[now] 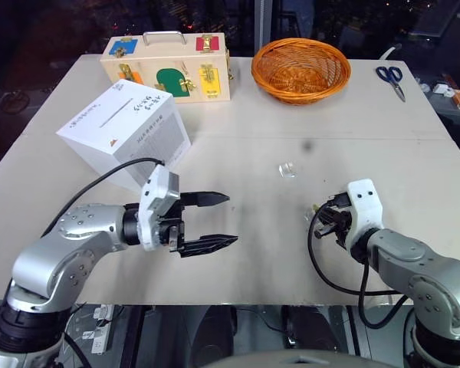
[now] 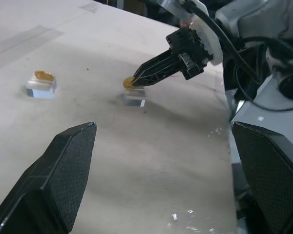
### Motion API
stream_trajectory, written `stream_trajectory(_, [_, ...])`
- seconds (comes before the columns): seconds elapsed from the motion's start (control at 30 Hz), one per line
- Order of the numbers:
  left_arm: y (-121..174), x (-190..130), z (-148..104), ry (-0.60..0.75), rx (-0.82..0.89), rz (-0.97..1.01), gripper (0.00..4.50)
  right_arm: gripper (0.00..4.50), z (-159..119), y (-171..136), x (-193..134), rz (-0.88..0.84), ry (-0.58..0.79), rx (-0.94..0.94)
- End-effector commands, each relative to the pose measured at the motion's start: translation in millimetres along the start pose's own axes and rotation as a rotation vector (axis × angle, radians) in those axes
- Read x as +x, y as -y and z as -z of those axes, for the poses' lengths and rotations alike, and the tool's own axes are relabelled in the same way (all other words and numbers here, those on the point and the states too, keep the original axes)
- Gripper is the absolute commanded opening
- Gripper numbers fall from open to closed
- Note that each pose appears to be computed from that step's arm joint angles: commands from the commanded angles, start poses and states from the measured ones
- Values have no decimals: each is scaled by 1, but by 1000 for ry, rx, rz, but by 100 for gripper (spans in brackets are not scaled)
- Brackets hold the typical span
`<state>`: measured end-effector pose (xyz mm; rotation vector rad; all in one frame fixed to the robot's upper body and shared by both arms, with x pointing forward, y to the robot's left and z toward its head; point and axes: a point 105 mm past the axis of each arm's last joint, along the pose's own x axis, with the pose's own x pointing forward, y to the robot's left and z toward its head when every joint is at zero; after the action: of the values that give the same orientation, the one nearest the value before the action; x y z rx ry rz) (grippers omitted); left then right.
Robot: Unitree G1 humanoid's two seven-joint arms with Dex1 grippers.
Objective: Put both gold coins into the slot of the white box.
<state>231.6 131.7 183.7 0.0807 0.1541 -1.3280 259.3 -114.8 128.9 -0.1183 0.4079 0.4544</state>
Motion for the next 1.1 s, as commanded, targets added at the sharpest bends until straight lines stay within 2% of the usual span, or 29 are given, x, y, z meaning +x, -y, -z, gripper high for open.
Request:
stream_trajectory(0.03, [1, 4, -20, 55, 1, 23, 450, 5, -33, -12, -17, -131, 210, 16])
stream_trajectory(0.1, [2, 6, -26, 66, -45, 73, 450, 5, -44, -16, -25, -207, 277, 38])
stream_trajectory(0.23, [-3, 18, -37, 81, -54, 143, 329, 0, -59, -28, -41, -383, 353, 38])
stream_trajectory(0.27, [-7, 22, -40, 91, -44, 145, 280, 0, -63, -31, -46, -428, 371, 26])
stream_trajectory(0.43, [-12, 37, -54, 119, -39, 225, 280, 0, -75, -41, -63, -581, 394, 0])
stream_trajectory(0.53, [-12, 42, -56, 109, -12, 274, 200, 0, -76, -47, -71, -640, 380, -30])
stream_trajectory(0.6, [-11, 42, -55, 103, -3, 295, 116, 0, -77, -50, -75, -658, 376, -31])
stream_trajectory(1.1, [-1, 53, -56, 81, 62, 419, 116, 0, -86, -70, -85, -712, 348, -121])
